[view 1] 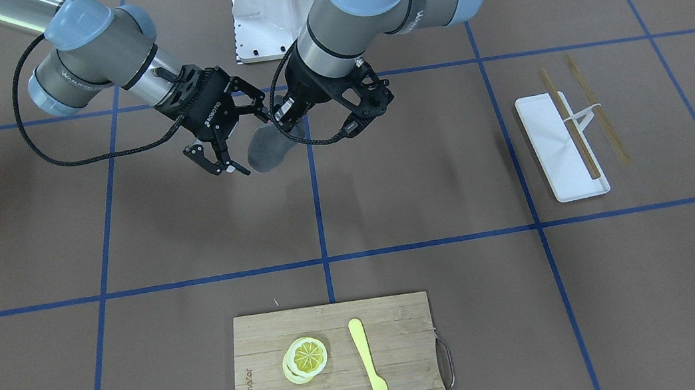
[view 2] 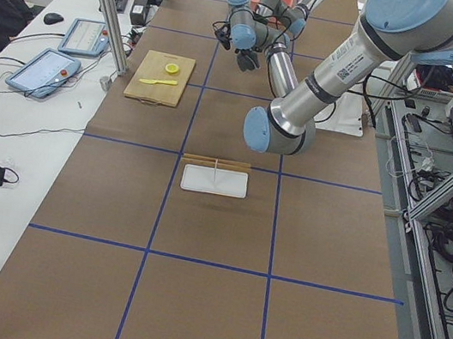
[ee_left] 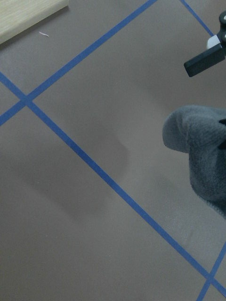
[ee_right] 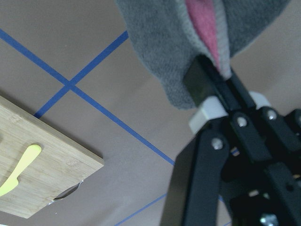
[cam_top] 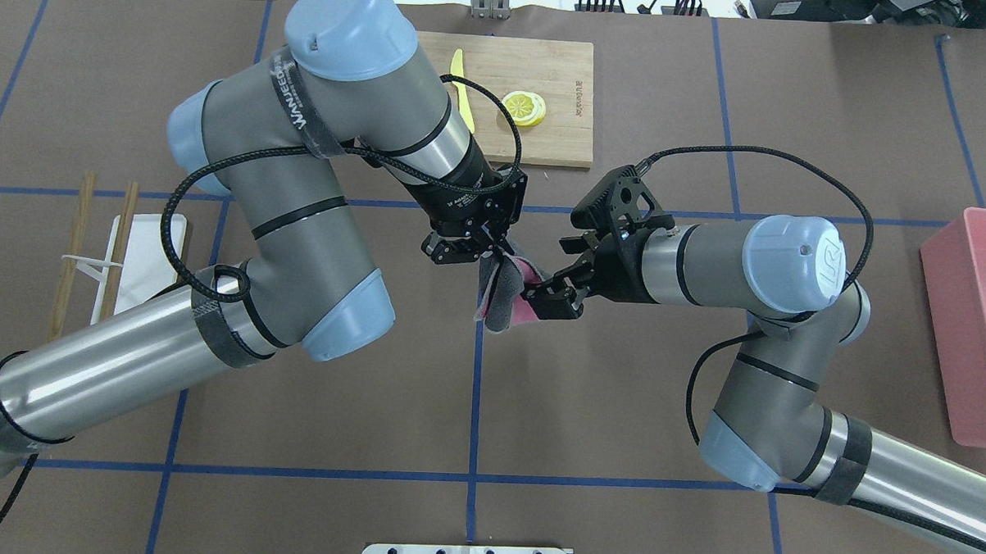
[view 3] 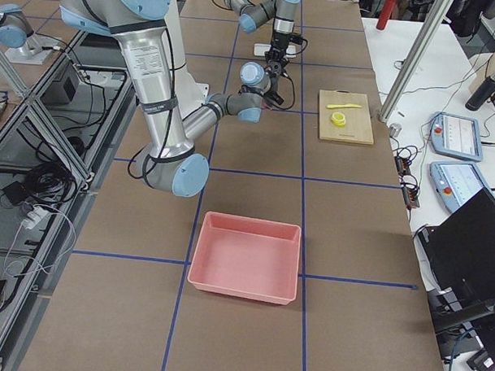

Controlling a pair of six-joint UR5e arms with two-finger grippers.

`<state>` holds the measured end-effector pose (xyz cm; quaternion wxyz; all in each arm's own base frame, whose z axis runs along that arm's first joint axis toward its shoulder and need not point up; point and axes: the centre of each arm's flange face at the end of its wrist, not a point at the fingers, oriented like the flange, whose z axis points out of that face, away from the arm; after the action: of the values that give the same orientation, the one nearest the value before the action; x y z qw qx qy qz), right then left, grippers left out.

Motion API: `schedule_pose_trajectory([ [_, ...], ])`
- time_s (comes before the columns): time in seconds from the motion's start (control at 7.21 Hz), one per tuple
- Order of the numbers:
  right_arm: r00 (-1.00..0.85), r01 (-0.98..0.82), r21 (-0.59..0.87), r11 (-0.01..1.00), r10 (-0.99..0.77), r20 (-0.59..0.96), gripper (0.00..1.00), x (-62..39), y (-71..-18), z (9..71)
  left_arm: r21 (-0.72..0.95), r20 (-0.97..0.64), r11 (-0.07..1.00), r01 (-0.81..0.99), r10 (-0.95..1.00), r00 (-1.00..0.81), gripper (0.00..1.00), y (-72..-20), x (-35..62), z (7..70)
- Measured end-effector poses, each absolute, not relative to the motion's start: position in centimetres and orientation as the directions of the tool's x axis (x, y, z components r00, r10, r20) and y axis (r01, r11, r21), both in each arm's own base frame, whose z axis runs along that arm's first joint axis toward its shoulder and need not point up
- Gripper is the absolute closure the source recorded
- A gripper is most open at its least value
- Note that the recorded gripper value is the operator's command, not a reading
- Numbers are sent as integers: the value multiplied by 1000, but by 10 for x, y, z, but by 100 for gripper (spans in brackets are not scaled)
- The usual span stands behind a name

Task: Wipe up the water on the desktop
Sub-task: 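Bring the cloth to the right gripper and close the right gripper on it, then open the left gripper to release the cloth to the right gripper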

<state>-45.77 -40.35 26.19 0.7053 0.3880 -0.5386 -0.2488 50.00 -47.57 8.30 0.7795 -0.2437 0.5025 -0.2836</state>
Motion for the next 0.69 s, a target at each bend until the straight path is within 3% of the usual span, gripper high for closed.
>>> schedule_pose_trajectory([
  [0.14,292,-71,816,573,-771,567,35,-456,-401,260,-663,-642,719,211,-690,334,100,-485,498,88],
  [0.28,285,-76,815,574,-771,570,43,-454,-399,257,-661,-639,717,223,-693,334,100,-493,496,93],
  [0.69,271,-82,800,595,-759,592,40,-457,-391,254,-658,-643,719,222,-690,331,100,-496,497,92],
])
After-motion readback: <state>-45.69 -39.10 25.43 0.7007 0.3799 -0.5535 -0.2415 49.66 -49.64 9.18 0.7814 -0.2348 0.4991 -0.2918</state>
